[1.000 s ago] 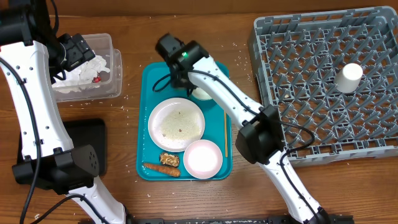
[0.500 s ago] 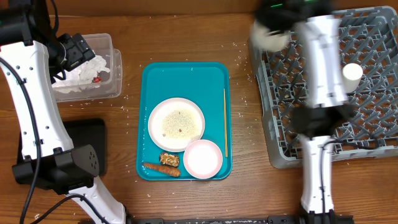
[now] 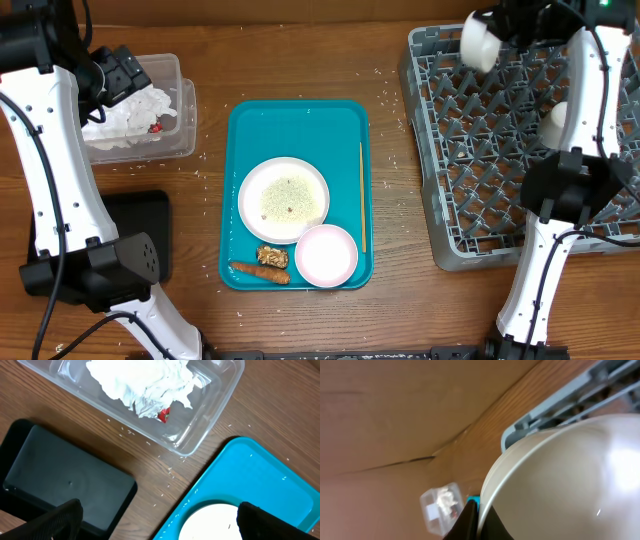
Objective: Sort waste into correct bins and load items into the dishwasher
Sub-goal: 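Lift the saucer and carry it to the dish rack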
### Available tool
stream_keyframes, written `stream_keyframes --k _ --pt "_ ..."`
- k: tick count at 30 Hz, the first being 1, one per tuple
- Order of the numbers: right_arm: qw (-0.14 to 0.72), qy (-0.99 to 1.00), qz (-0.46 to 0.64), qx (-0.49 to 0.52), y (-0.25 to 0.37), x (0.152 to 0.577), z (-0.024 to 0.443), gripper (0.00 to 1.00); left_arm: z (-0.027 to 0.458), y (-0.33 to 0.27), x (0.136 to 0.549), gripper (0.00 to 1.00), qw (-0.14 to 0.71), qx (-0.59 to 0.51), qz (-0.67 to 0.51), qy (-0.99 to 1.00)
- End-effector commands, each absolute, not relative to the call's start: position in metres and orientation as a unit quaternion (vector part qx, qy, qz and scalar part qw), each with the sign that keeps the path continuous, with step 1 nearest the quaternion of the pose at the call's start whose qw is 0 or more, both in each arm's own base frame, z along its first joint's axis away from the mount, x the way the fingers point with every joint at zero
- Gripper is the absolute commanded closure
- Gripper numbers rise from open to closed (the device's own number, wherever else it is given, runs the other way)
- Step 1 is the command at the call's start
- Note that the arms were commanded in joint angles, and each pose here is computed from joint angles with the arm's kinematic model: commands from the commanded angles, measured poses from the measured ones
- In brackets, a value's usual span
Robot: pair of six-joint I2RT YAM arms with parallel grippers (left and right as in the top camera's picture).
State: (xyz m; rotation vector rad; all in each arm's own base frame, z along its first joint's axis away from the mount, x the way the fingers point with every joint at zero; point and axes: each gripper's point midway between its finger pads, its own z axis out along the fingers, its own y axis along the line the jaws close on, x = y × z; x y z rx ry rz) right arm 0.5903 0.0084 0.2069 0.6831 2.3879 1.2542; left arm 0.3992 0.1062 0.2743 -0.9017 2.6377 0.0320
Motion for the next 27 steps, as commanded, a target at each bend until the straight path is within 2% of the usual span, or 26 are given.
stream_keyframes --k 1,12,27 --pt "0.139 0.83 0.485 0.238 0.023 0.583 0.203 0.96 0.278 0.109 0.398 0.0 0.182 -0.313 0.017 0.932" --pt "0.127 0.838 0.447 0.286 -0.006 0.58 0.174 0.96 0.277 0.108 0.397 0.0 0.18 -0.313 0.017 0.933" --pt "0.143 0.824 0.436 0.332 -0.062 0.573 0.176 0.89 0.277 0.109 0.396 0.0 0.177 -0.314 0.017 0.933"
